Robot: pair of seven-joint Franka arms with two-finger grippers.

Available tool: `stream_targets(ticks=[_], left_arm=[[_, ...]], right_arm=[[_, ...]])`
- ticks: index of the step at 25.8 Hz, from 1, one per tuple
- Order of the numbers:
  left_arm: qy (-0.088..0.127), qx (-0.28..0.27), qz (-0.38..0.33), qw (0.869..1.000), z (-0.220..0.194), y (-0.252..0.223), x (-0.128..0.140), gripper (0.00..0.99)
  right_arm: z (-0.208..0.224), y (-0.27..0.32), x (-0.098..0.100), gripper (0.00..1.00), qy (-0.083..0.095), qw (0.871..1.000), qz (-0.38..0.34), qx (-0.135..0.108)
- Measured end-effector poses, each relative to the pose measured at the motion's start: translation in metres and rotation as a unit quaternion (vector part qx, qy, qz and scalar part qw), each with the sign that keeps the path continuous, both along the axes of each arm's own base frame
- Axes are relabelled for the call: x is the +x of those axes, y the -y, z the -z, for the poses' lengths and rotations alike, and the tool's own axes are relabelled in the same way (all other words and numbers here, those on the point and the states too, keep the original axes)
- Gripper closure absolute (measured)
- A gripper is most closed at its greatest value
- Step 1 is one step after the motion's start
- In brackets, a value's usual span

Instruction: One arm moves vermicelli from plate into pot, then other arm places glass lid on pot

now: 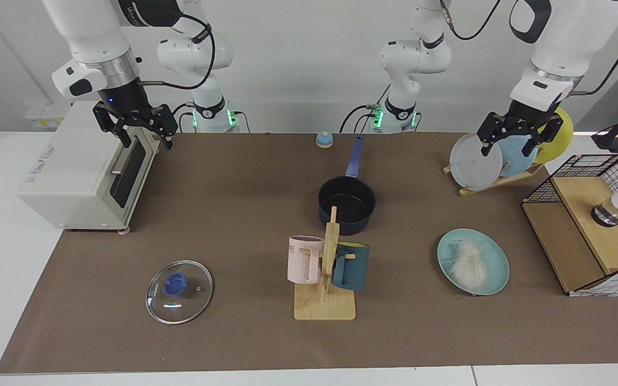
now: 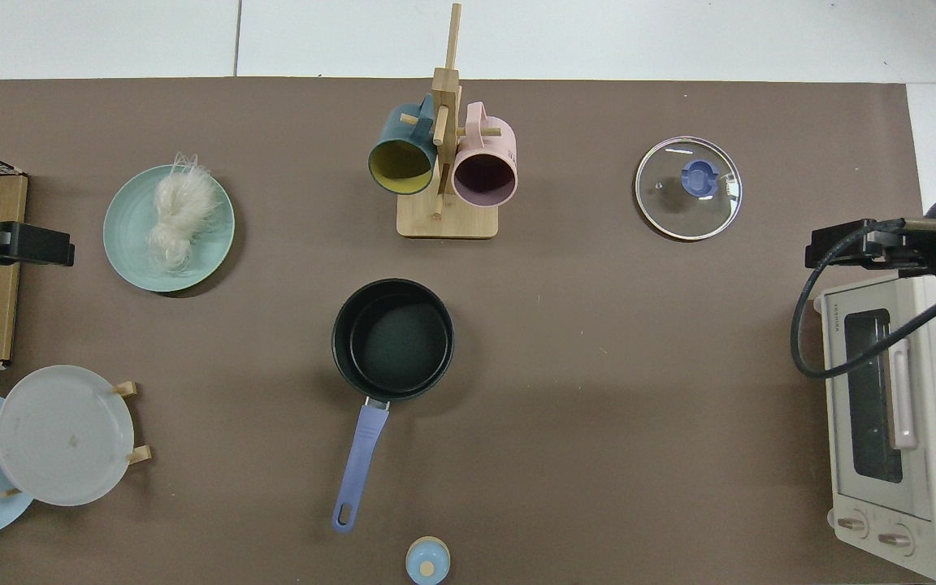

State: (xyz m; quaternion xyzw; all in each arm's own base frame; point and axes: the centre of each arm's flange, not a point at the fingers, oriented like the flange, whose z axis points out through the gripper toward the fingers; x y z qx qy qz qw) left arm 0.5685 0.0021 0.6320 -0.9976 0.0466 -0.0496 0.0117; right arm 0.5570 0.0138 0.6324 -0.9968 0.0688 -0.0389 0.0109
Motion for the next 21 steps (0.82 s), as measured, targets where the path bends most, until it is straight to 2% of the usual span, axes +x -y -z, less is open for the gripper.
stream_targets(ticks=[21], left_arm=[[0.003, 0.000, 0.011, 1.000, -0.0004, 0.0043, 0.0007, 0.000]], right_arm=[[0.0000, 0.0000, 0.0000, 0.00, 0.000, 1.000, 0.000, 0.000]])
